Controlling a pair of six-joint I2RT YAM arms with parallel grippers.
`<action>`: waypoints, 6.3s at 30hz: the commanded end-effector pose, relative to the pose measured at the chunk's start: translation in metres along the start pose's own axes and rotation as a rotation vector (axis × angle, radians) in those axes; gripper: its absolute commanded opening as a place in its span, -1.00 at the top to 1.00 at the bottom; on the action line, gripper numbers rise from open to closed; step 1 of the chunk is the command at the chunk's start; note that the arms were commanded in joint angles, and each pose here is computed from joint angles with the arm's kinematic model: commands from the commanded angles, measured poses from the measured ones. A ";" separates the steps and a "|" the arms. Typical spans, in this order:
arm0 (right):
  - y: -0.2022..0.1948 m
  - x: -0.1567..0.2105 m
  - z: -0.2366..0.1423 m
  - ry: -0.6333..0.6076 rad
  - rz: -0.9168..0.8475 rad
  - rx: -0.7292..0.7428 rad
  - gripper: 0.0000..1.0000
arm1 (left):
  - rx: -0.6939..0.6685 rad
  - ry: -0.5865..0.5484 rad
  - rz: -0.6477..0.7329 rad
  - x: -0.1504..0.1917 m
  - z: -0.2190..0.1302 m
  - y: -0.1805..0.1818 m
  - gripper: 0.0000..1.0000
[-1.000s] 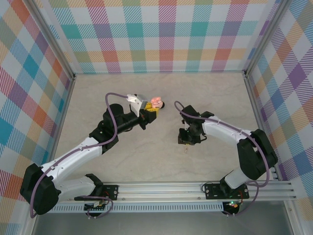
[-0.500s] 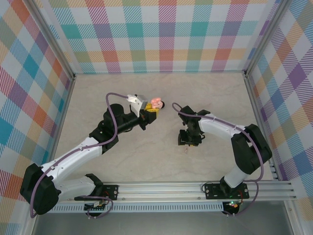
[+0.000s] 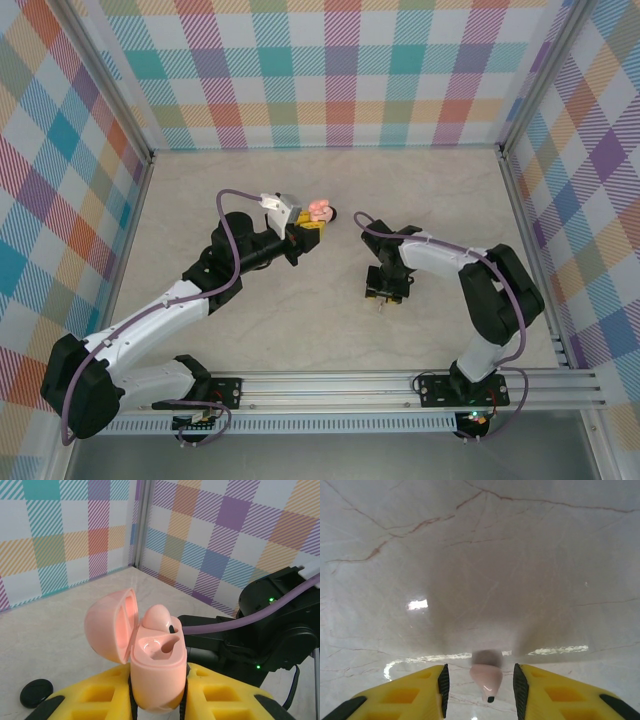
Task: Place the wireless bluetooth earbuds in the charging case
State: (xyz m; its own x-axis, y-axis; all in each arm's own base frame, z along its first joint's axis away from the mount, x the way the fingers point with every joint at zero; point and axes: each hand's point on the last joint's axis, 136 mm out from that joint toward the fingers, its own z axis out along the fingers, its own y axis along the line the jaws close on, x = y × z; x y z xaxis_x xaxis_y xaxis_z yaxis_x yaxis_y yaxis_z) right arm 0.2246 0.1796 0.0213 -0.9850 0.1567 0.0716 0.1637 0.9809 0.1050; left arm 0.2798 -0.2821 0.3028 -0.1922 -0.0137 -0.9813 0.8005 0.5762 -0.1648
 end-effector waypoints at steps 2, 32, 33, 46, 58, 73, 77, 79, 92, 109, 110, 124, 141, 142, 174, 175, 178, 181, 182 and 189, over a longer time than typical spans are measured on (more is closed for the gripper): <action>-0.001 0.001 0.002 0.010 0.035 0.014 0.20 | 0.029 -0.051 0.005 -0.020 0.001 -0.010 0.50; 0.009 0.000 0.012 0.027 -0.024 0.033 0.49 | 0.028 -0.044 -0.001 -0.016 0.000 -0.010 0.50; 0.010 -0.001 0.011 0.020 -0.034 0.031 0.49 | 0.026 -0.043 -0.002 -0.016 0.000 -0.009 0.50; 0.032 -0.023 -0.048 -0.191 -0.176 -0.094 0.49 | -0.008 -0.021 -0.030 -0.002 0.003 -0.001 0.50; 0.064 -0.025 -0.151 -0.456 -0.289 -0.364 0.50 | -0.024 0.020 -0.060 0.019 0.014 0.007 0.50; 0.111 -0.012 -0.275 -0.683 -0.476 -0.683 0.48 | 0.032 0.023 0.039 0.037 0.021 0.002 0.50; 0.124 -0.007 -0.291 -0.689 -0.515 -0.768 0.47 | 0.072 0.028 0.071 0.038 0.024 -0.004 0.50; 0.130 -0.005 -0.298 -0.694 -0.529 -0.798 0.47 | 0.082 0.029 0.083 0.038 0.025 -0.006 0.50; 0.146 -0.008 -0.297 -0.696 -0.567 -0.790 0.47 | 0.132 0.045 0.123 0.036 0.032 -0.021 0.50; 0.147 -0.016 -0.290 -0.779 -0.577 -0.672 0.47 | 0.162 0.036 0.147 0.030 0.029 -0.032 0.50; 0.147 -0.016 -0.289 -0.778 -0.576 -0.668 0.47 | 0.162 0.036 0.146 0.030 0.029 -0.032 0.50; 0.148 -0.020 -0.279 -0.767 -0.580 -0.634 0.47 | 0.167 0.030 0.139 0.027 0.028 -0.033 0.51; 0.146 -0.024 -0.274 -0.771 -0.582 -0.583 0.46 | 0.159 0.033 0.135 0.026 0.031 -0.031 0.51; 0.146 -0.023 -0.273 -0.771 -0.586 -0.583 0.46 | 0.157 0.033 0.135 0.026 0.031 -0.031 0.51; 0.154 -0.014 -0.258 -0.727 -0.649 -0.532 0.38 | 0.126 0.017 0.100 0.020 0.030 -0.027 0.52; 0.154 -0.014 -0.258 -0.725 -0.648 -0.533 0.37 | 0.127 0.018 0.099 0.020 0.030 -0.027 0.52; 0.154 -0.013 -0.260 -0.729 -0.644 -0.539 0.26 | 0.130 0.014 0.099 0.019 0.030 -0.028 0.52; 0.152 -0.013 -0.267 -0.749 -0.630 -0.542 0.10 | 0.122 0.018 0.094 0.020 0.030 -0.026 0.52; 0.150 -0.015 -0.271 -0.762 -0.621 -0.540 0.08 | 0.121 0.017 0.093 0.020 0.030 -0.026 0.52; 0.126 -0.024 -0.293 -0.846 -0.568 -0.510 0.06 | 0.113 0.003 0.058 0.016 0.030 -0.025 0.51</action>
State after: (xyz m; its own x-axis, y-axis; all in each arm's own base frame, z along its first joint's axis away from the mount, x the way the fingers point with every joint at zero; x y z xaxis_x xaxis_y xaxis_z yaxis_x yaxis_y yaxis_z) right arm 0.2822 0.2820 0.2944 -0.6572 -0.1273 -0.7429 -0.5179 0.7924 0.3224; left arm 0.2769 -0.3152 0.2510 -0.1983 0.1032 -0.9747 0.8590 0.4972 -0.1221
